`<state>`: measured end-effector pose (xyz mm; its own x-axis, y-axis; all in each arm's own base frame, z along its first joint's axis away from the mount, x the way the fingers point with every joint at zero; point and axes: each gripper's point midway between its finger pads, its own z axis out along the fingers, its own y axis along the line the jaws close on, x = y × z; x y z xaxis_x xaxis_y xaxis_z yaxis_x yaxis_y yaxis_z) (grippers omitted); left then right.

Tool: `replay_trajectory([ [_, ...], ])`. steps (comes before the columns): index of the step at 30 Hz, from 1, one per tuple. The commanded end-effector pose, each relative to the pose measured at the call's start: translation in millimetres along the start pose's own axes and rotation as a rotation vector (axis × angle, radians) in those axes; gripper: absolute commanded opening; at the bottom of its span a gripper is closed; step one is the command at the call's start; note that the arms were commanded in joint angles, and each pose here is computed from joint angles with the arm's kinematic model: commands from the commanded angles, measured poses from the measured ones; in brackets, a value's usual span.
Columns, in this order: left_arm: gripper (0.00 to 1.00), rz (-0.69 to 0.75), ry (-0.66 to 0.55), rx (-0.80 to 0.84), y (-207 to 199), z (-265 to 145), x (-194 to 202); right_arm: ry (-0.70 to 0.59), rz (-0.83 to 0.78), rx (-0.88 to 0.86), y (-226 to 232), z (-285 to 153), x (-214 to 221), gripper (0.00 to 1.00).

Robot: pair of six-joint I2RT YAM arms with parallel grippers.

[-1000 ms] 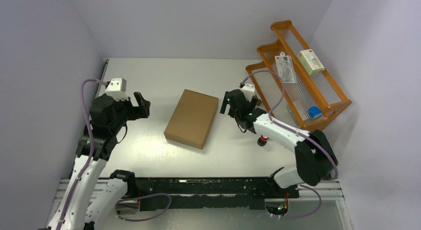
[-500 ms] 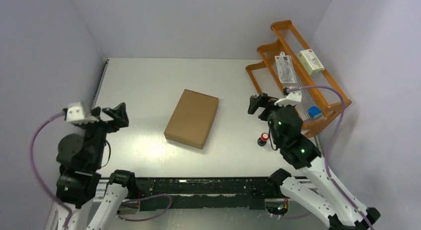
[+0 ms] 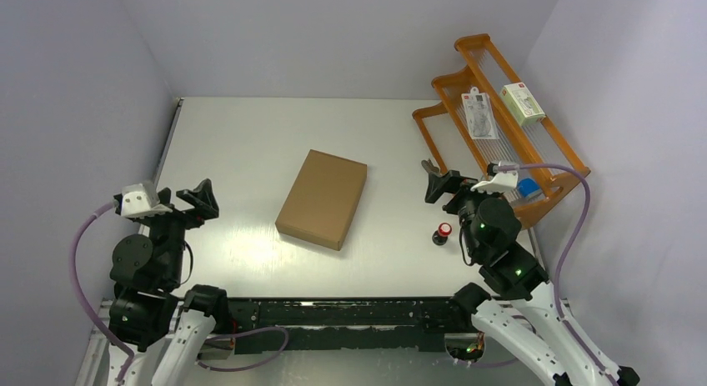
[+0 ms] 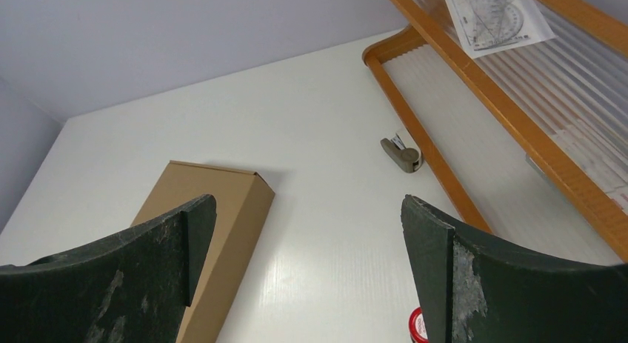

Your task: Fold the paper box

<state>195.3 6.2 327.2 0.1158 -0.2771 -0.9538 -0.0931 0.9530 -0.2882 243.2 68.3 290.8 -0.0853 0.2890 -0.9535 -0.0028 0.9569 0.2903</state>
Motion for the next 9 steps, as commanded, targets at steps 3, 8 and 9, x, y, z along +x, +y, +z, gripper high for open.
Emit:
replay_trajectory([
  [3,0.97,0.017,-0.020,0.018,-3.9,3.3,-5.1,-0.016,0.001,0.008,-0.6,0.8,-5.6,1.00],
  [8,0.97,0.023,-0.012,0.027,-5.5,4.2,-2.9,-0.008,-0.003,0.024,-1.8,2.2,-6.0,1.00],
  [9,0.97,0.024,-0.012,0.031,-6.2,4.1,-2.8,-0.002,-0.002,0.033,-2.6,2.5,-5.3,1.00],
])
